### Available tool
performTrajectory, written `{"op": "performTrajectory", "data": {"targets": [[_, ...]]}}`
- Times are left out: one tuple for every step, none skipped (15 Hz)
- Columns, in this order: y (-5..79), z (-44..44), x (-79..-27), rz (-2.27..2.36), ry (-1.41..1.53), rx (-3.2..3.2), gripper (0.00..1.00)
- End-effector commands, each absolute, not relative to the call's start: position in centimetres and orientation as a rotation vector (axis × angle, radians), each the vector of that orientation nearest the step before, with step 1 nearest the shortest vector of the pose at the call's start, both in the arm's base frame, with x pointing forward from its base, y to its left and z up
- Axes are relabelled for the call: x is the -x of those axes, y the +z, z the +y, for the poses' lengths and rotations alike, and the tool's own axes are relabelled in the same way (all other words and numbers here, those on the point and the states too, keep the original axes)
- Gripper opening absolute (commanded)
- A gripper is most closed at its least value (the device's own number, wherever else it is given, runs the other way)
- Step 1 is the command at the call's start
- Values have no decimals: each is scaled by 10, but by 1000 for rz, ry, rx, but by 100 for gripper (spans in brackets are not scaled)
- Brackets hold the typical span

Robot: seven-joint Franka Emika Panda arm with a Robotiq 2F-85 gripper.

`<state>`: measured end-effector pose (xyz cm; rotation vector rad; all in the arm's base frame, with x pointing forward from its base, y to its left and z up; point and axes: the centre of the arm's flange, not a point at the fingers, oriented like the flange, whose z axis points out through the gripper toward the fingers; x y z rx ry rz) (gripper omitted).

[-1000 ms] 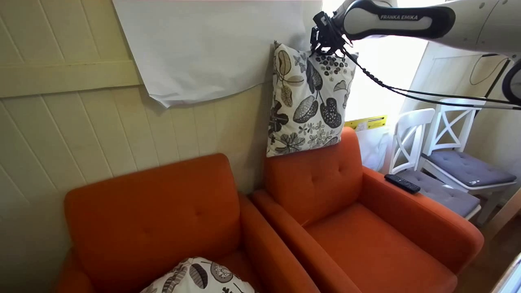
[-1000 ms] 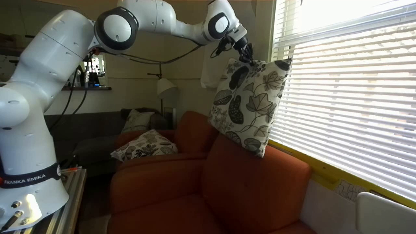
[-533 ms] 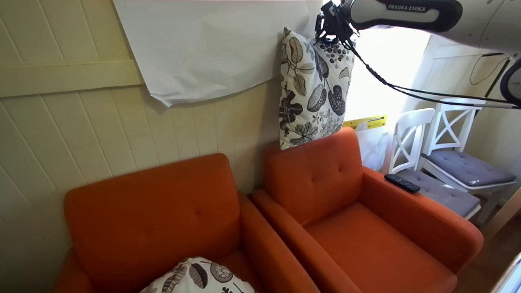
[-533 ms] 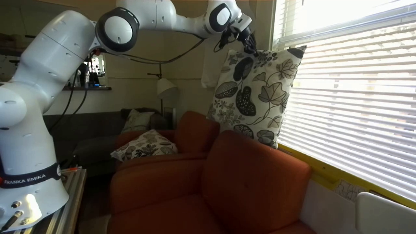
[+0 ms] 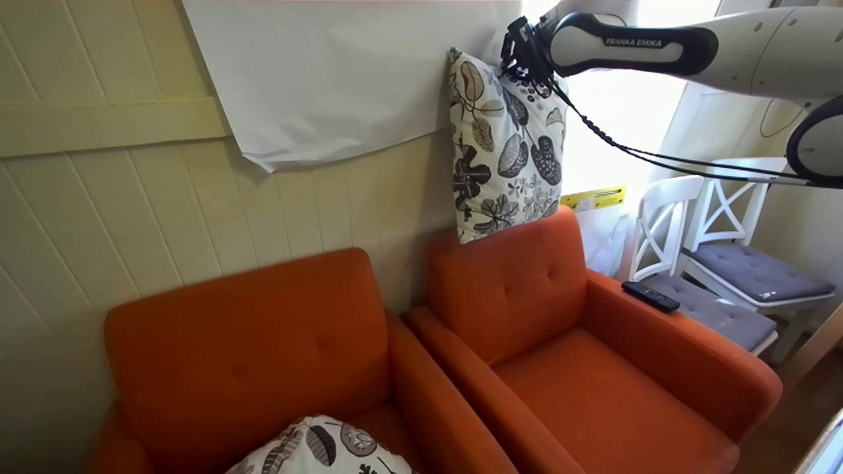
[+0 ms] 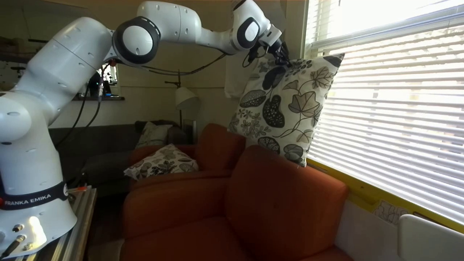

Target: Put the pillow on the back of the sofa

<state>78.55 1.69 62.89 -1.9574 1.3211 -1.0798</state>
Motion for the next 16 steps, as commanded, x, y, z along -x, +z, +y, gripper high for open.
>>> {"op": "performTrajectory", "data": {"targets": [[637,13,-791,1325,-1160,1838,1],[638,13,-791,1330,-1153,1836,1],[639,13,-791,1331,-1155,1831,1],[641,14,-791,1332,-1150,1829,1],[643,13,-791,1339,-1140,1834,1],[647,13,-791,1345,-1126,1842,1],[650,12,-790,1355,-1121,1839,1],[654,10,-788,1363,-1103,1853,1],[657,8,-785,1365,-1091,1865,1],[661,3,-782,1361,-1080,1884,1],[664,-3,-779,1359,-1079,1899,1],[667,-10,-776,1364,-1083,1914,1],[671,-18,-772,1373,-1078,1930,1],[673,-25,-769,1377,-1078,1943,1],[673,-29,-766,1379,-1084,1955,1],[672,-35,-762,1377,-1076,1973,1]]}}
